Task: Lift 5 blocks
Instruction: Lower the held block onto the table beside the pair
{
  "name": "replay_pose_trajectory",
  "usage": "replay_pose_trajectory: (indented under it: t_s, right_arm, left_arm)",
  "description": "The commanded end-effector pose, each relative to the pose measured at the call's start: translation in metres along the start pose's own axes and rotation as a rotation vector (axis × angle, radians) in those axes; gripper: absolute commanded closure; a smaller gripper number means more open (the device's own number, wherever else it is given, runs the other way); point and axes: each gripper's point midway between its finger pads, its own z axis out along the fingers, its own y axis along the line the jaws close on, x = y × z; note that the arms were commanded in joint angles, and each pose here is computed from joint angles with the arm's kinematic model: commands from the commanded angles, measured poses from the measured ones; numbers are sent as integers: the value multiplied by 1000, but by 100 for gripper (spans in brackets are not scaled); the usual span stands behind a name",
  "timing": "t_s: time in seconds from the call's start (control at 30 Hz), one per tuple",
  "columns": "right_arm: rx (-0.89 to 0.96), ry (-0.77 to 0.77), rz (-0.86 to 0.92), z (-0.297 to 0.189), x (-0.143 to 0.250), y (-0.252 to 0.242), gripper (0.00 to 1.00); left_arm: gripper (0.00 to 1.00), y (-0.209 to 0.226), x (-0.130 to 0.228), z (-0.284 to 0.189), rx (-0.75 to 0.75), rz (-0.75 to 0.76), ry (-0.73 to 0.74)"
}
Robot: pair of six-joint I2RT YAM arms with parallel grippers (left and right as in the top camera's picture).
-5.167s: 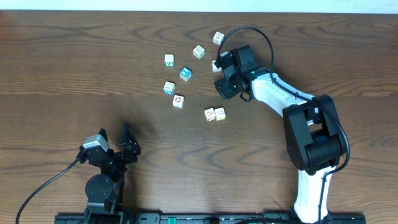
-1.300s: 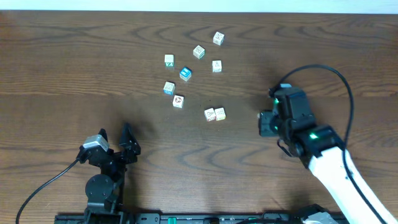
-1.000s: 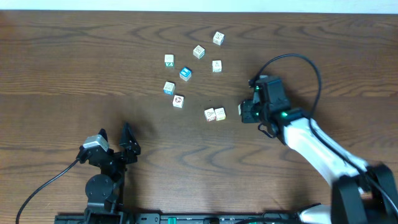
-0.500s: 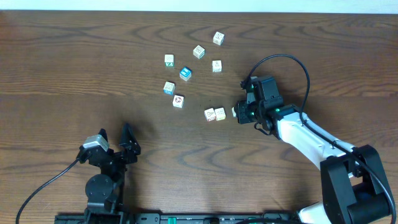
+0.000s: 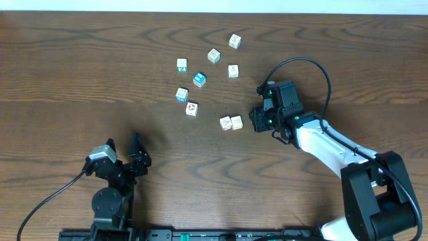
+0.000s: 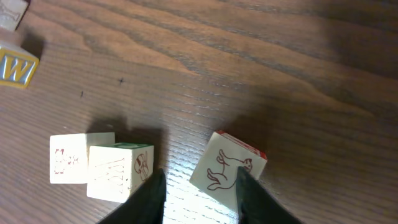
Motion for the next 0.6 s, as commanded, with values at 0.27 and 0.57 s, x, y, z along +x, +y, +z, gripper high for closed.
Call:
replay_pose_trajectory:
  t_s: [0.27, 0.57]
  right_arm:
    - [-27, -42, -46, 1, -20, 17, 54]
    - [76, -109, -35, -7, -48, 3, 91]
  left_arm:
    - [23, 9, 15, 1, -30, 17, 45]
    - [23, 9, 15, 1, -30, 17, 45]
